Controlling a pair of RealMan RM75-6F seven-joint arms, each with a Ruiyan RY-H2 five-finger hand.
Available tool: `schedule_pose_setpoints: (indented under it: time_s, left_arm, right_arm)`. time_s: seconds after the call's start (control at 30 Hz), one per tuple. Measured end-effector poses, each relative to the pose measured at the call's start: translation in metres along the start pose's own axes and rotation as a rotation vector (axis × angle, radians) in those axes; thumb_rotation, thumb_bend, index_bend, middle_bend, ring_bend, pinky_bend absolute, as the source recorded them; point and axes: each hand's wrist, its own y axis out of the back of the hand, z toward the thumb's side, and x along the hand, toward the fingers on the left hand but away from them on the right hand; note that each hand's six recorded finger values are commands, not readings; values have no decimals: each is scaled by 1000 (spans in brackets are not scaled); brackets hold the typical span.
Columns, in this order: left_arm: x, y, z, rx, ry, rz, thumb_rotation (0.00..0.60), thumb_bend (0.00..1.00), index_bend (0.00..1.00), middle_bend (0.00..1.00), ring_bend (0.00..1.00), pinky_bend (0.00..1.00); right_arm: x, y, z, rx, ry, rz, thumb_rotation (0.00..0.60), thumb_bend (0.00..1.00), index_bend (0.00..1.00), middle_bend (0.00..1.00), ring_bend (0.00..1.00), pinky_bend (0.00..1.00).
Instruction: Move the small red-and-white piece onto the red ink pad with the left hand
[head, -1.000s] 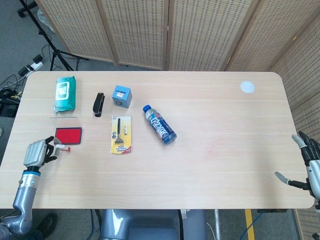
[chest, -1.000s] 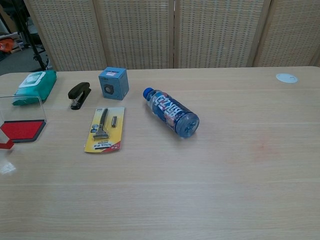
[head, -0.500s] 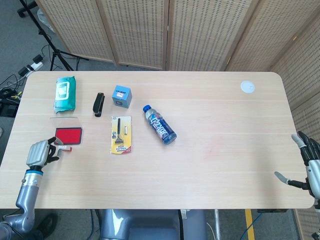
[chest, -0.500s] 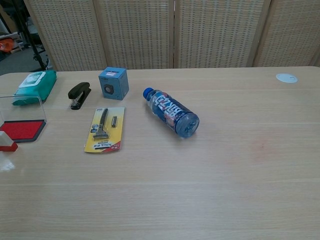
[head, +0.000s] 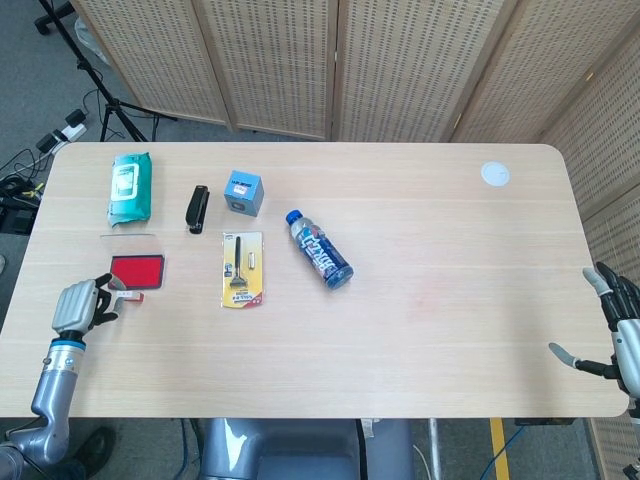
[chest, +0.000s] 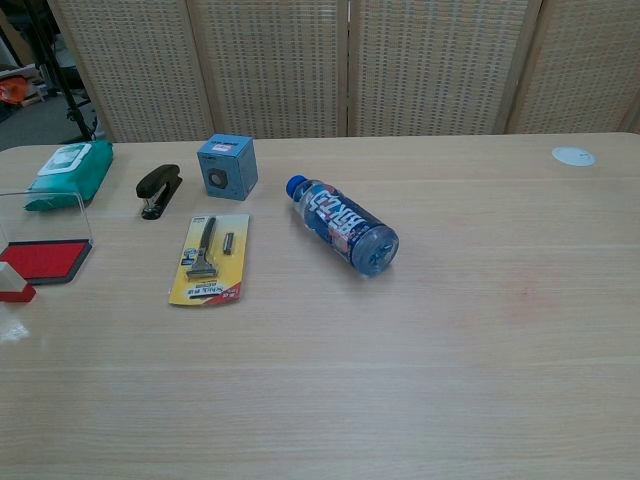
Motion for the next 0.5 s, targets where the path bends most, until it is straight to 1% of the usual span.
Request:
schedule_pose_setpoints:
  time_s: [0.2,0.37,0.5]
  left_arm:
    - [0,0,-1,8,1,-3,600,392,542,992,1000,920]
    - [0,1,-2,7,4,-6,600,392,531,992,1000,920]
    - [0,0,-1,7,3,-8,600,392,496,992,1000,919]
  right_arm:
    - [0,1,-1,-2,-2,0,600,0,0,0,0,0]
    - [0,1,-1,-3,0,-1,600,0,0,0,0,0]
    - [0,1,-1,-3,0,-1,600,0,0,0,0,0]
